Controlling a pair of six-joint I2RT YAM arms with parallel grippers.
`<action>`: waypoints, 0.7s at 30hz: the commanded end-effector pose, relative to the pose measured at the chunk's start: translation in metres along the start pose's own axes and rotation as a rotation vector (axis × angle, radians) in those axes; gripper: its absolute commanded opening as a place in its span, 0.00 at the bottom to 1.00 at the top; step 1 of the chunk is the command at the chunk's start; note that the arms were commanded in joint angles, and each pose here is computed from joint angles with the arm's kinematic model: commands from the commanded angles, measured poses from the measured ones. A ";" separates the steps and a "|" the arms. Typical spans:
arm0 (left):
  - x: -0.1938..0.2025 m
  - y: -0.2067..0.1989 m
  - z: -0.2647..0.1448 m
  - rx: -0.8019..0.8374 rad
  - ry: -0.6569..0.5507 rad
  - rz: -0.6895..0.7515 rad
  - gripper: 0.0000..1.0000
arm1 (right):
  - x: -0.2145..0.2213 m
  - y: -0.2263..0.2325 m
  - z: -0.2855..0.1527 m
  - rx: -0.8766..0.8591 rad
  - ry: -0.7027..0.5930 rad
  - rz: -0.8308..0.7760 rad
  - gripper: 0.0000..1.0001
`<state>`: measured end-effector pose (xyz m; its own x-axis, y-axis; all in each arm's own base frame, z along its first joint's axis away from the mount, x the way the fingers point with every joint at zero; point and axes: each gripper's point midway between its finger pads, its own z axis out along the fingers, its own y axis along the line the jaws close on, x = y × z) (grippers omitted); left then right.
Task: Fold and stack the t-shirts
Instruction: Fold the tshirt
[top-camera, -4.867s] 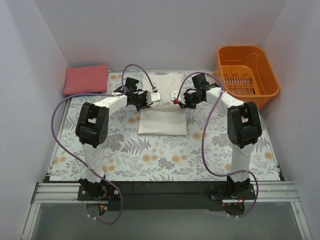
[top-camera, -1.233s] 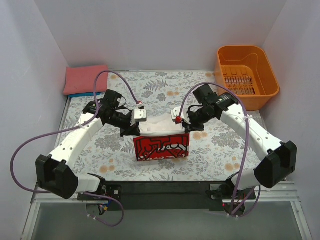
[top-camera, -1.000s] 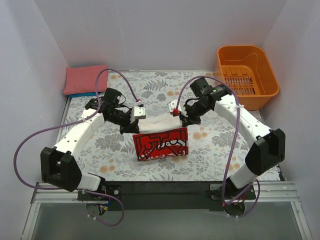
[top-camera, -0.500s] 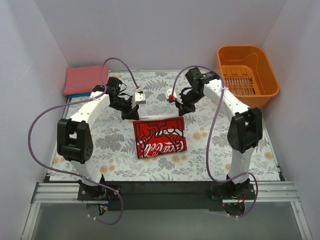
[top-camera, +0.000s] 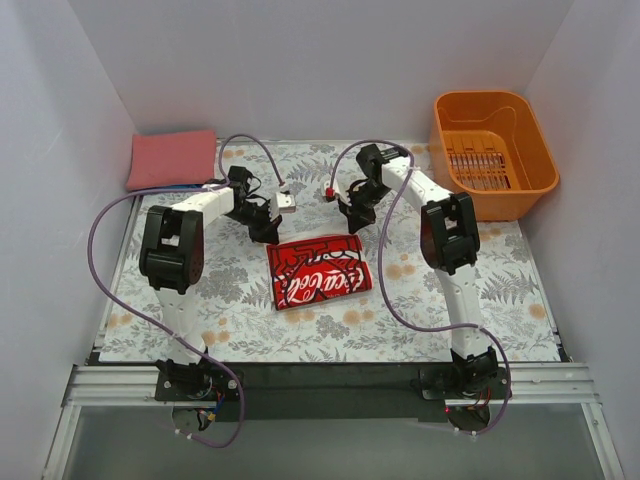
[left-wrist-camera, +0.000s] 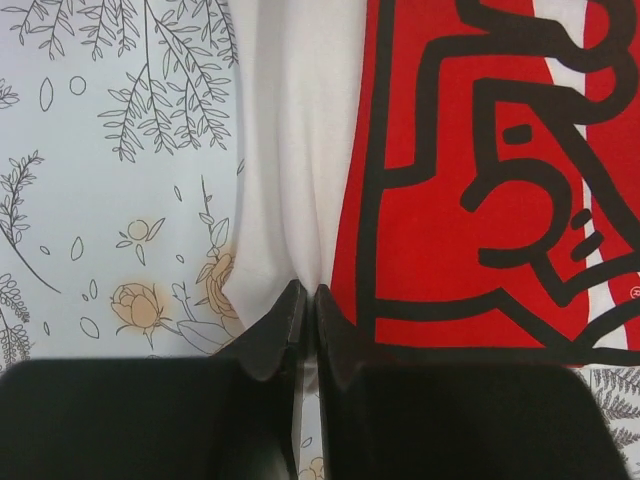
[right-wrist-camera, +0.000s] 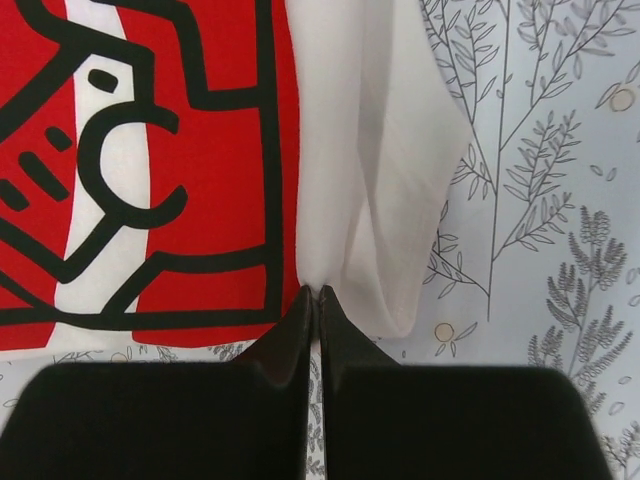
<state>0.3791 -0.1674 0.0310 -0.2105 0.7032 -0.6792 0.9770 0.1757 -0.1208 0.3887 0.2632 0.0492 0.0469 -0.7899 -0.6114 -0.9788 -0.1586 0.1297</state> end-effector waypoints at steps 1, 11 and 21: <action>0.004 0.013 -0.003 -0.060 0.015 0.023 0.00 | -0.004 0.000 -0.002 -0.002 -0.014 0.037 0.01; 0.005 -0.055 -0.004 0.058 -0.027 0.100 0.00 | 0.001 0.100 0.002 -0.151 0.003 0.152 0.01; -0.010 -0.084 -0.032 0.045 -0.099 0.125 0.00 | -0.034 0.117 -0.017 -0.139 -0.071 0.206 0.01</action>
<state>0.2912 -0.1676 0.0463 -0.1380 0.6838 -0.7165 0.9898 0.0691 -0.1247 0.2688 0.2546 0.0703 -0.1350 -0.8050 -0.5777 -0.9228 -0.1101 0.3691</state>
